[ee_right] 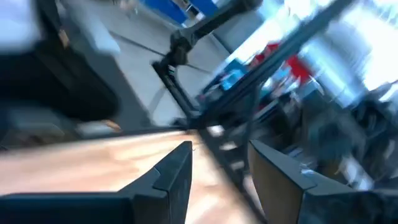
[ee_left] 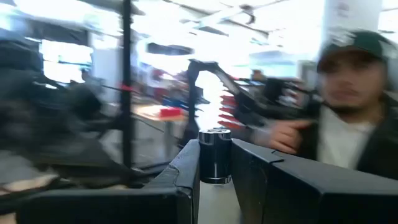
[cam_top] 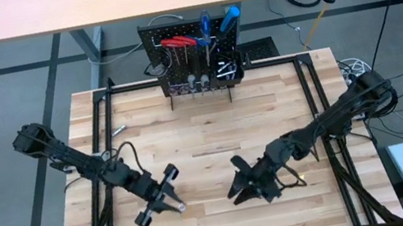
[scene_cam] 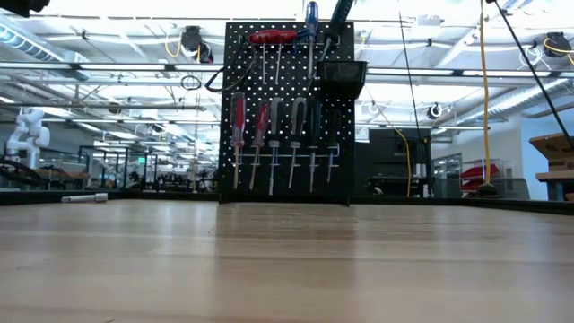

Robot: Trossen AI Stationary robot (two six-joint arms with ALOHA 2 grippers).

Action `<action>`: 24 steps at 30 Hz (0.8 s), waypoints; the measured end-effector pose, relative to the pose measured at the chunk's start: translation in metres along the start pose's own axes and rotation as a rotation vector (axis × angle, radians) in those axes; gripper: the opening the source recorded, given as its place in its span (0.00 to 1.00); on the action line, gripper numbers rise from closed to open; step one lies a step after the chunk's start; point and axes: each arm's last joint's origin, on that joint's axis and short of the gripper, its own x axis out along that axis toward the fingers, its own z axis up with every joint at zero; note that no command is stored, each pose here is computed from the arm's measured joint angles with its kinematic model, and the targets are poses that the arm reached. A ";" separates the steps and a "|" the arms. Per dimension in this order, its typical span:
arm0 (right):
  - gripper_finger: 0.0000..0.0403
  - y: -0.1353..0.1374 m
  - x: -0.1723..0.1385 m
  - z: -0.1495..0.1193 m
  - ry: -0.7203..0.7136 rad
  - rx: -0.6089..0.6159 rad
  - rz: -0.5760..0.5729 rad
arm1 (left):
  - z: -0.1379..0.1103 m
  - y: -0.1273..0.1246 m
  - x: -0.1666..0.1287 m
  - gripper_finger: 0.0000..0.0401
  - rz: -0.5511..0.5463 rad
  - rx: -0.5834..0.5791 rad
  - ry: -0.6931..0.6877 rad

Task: Hang tools onto peg board
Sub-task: Put the socket wrench into the black bin on the peg board

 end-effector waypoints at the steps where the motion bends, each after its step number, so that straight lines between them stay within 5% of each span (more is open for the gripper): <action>1: 0.37 0.002 0.004 -0.001 -0.006 -0.084 -0.022 | 0.001 0.001 0.000 0.16 0.027 0.003 -0.014; 4: 0.37 0.000 0.012 0.001 -0.014 -0.260 -0.204 | 0.002 0.003 0.001 0.16 0.099 0.007 -0.054; 8: 0.38 -0.013 0.021 0.003 0.005 -0.264 -0.452 | -0.004 0.006 0.005 0.16 0.162 0.006 -0.083; 17: 0.51 -0.020 0.060 -0.005 0.155 -0.247 -0.403 | -0.017 0.020 0.010 0.16 0.282 -0.023 -0.115; 24: 0.63 -0.016 0.070 0.001 0.270 -0.353 -0.463 | -0.017 0.024 0.012 0.16 0.288 -0.044 -0.126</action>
